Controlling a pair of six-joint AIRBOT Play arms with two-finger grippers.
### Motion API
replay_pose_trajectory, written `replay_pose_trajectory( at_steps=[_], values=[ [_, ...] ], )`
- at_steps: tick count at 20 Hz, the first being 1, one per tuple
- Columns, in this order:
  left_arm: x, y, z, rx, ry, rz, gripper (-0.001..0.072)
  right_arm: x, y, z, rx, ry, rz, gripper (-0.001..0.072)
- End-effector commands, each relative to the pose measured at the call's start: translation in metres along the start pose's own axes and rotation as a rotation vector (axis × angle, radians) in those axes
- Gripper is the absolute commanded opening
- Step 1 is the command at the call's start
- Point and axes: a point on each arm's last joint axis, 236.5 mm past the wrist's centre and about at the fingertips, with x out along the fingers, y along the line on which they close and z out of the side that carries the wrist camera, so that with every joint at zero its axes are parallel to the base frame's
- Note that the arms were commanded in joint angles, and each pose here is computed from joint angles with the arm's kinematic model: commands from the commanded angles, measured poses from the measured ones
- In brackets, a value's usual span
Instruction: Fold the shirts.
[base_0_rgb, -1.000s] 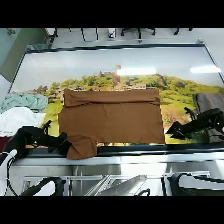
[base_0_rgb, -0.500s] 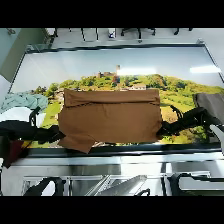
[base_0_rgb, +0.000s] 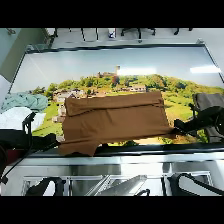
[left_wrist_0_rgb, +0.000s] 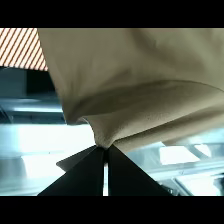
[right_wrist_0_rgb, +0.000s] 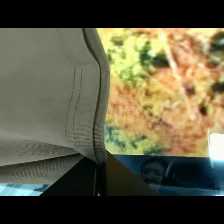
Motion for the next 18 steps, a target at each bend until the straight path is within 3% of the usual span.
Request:
replay_pose_trajectory(
  at_steps=[1, 10, 18],
  values=[
    [0.003, -0.016, 0.038, 0.009, -0.043, -0.075, 0.0012, -0.011, 0.024, 0.028, 0.002, -0.125, 0.100, 0.0018],
    [0.018, -0.116, 0.218, 0.225, -0.187, -0.096, 0.0012, -0.039, 0.113, 0.155, -0.215, -0.424, 0.115, 0.0018],
    [0.052, -0.150, 0.315, 0.272, -0.264, -0.085, 0.0012, 0.002, 0.108, 0.232, -0.204, -0.427, 0.103, 0.0019]
  ],
)
